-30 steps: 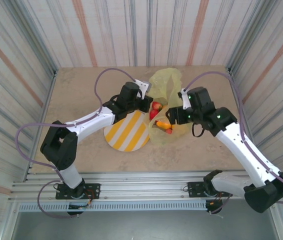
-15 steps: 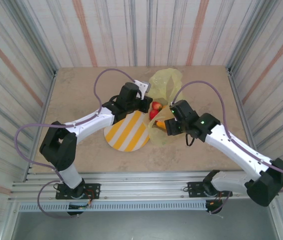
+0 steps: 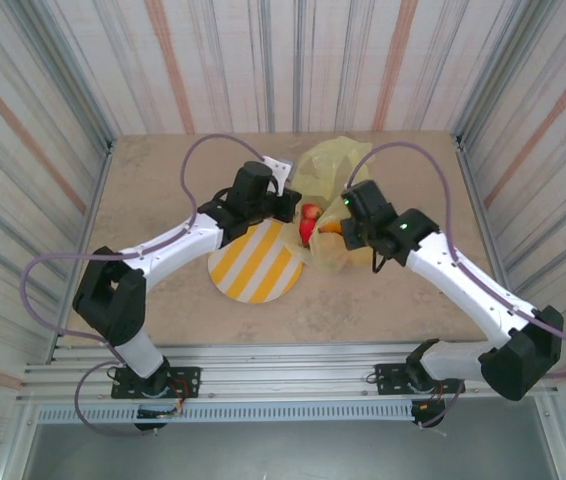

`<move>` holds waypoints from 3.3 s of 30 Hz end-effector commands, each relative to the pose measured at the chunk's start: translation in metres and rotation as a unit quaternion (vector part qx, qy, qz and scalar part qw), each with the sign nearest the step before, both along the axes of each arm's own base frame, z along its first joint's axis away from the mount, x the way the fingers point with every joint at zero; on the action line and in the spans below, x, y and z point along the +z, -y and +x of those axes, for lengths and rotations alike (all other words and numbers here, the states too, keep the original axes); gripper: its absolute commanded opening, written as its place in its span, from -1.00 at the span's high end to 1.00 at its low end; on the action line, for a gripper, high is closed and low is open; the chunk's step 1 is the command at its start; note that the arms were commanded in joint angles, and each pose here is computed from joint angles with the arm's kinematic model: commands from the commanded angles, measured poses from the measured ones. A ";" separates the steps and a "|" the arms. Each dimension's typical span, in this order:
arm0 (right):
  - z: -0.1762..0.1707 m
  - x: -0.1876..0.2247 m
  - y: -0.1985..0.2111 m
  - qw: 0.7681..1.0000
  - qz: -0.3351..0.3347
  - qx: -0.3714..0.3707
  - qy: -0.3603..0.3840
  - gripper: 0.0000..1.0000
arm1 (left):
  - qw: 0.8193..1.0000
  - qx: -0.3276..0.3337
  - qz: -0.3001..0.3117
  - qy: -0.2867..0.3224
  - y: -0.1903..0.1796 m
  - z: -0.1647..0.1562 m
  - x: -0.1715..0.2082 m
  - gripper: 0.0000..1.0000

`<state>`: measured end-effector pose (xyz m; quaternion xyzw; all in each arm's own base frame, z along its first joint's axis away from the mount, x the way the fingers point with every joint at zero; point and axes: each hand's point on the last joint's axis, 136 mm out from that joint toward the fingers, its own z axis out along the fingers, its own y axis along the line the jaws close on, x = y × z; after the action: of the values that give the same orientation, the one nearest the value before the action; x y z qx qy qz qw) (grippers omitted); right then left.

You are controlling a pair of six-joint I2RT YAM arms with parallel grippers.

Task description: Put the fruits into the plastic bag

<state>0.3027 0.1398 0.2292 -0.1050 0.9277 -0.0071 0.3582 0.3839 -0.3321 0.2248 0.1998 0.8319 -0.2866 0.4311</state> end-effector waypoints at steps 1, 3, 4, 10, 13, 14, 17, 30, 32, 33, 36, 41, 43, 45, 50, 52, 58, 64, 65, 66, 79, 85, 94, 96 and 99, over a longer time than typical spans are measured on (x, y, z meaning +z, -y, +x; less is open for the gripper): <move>0.000 0.048 0.013 0.997 0.068 0.003 0.029 1.00 | 0.999 -0.004 -0.030 0.044 -0.003 0.002 0.059 1.00; 0.005 0.067 0.024 0.993 0.109 -0.007 0.045 1.00 | 0.998 -0.005 -0.028 0.056 -0.002 0.007 0.071 1.00; 0.008 0.077 0.030 0.990 0.128 -0.013 0.056 1.00 | 0.998 -0.003 -0.026 0.060 -0.002 0.011 0.075 1.00; 0.025 0.101 0.052 0.978 0.184 -0.037 0.091 1.00 | 0.998 0.010 -0.019 0.063 -0.002 0.042 0.082 1.00; 0.034 0.100 0.055 0.974 0.203 -0.043 0.093 1.00 | 0.998 0.018 -0.024 0.056 -0.002 0.059 0.079 1.00; 0.037 0.099 0.054 0.973 0.208 -0.043 0.094 1.00 | 0.998 0.020 -0.027 0.056 -0.002 0.063 0.080 1.00; 0.043 0.098 0.052 0.969 0.221 -0.041 0.099 1.00 | 0.998 0.026 -0.035 0.054 -0.002 0.075 0.079 1.00; 0.042 0.027 0.047 0.970 0.236 -0.050 0.026 1.00 | 0.999 0.039 -0.020 0.023 -0.012 0.083 0.039 1.00; 0.038 0.020 0.046 0.969 0.241 -0.050 0.020 1.00 | 0.999 0.043 -0.020 0.024 -0.017 0.082 0.038 1.00; 0.037 0.017 0.045 0.969 0.242 -0.050 0.018 1.00 | 0.999 0.045 -0.020 0.023 -0.019 0.082 0.037 1.00; 0.035 0.012 0.044 0.968 0.247 -0.047 0.012 1.00 | 0.999 0.050 -0.018 0.012 -0.024 0.083 0.026 1.00; 0.037 0.017 0.038 0.965 0.258 -0.035 0.009 0.92 | 0.999 0.048 -0.020 0.000 -0.026 0.082 0.020 0.88; 0.036 0.027 0.038 0.966 0.258 -0.030 0.017 0.82 | 0.999 0.045 -0.023 0.003 -0.026 0.080 0.025 0.71; 0.034 0.036 0.039 0.967 0.254 -0.025 0.024 0.65 | 0.999 0.041 -0.027 0.006 -0.027 0.076 0.031 0.46; 0.022 0.065 0.051 0.970 0.234 -0.030 0.061 0.05 | 0.998 0.024 -0.054 0.015 -0.029 0.057 0.055 -0.09; 0.017 0.077 0.057 0.970 0.226 -0.033 0.079 -0.13 | 0.997 0.019 -0.070 0.024 -0.032 0.048 0.066 -0.28; 0.009 0.109 0.082 0.970 0.188 -0.060 0.142 -0.48 | 0.996 0.019 -0.079 0.046 -0.046 0.024 0.084 -0.63; 0.019 0.122 0.126 0.958 0.137 -0.136 0.213 -0.82 | 0.992 0.082 -0.043 0.080 -0.087 0.005 0.080 -0.88; 0.021 0.119 0.135 0.954 0.130 -0.153 0.220 -0.87 | 0.991 0.097 -0.032 0.085 -0.096 0.002 0.076 -0.92; 0.024 0.115 0.146 0.950 0.124 -0.175 0.228 -0.92 | 0.989 0.118 -0.017 0.091 -0.108 0.000 0.071 -0.97; 0.051 -0.029 0.234 0.915 0.063 -0.343 0.201 -0.98 | 0.908 0.389 0.137 0.078 -0.289 -0.016 -0.024 -0.97; 0.066 -0.093 0.218 0.937 0.072 -0.303 0.156 -0.98 | 0.881 0.436 0.173 0.058 -0.341 -0.013 -0.059 -0.97; 0.073 -0.128 0.186 0.963 0.056 -0.213 0.158 -0.98 | 0.895 0.380 0.217 0.084 -0.338 0.009 -0.103 -0.97; 0.075 -0.131 0.184 0.962 0.061 -0.207 0.165 -0.98 | 0.899 0.371 0.217 0.087 -0.337 0.013 -0.112 -0.97; 0.079 -0.132 0.179 0.964 0.068 -0.196 0.168 -0.98 | 0.905 0.358 0.210 0.095 -0.335 0.016 -0.120 -0.97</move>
<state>0.3711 -0.0453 0.0871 0.1306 0.8674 -0.0398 0.4785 0.3875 0.0061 0.0920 -0.0216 0.8675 0.0978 0.4872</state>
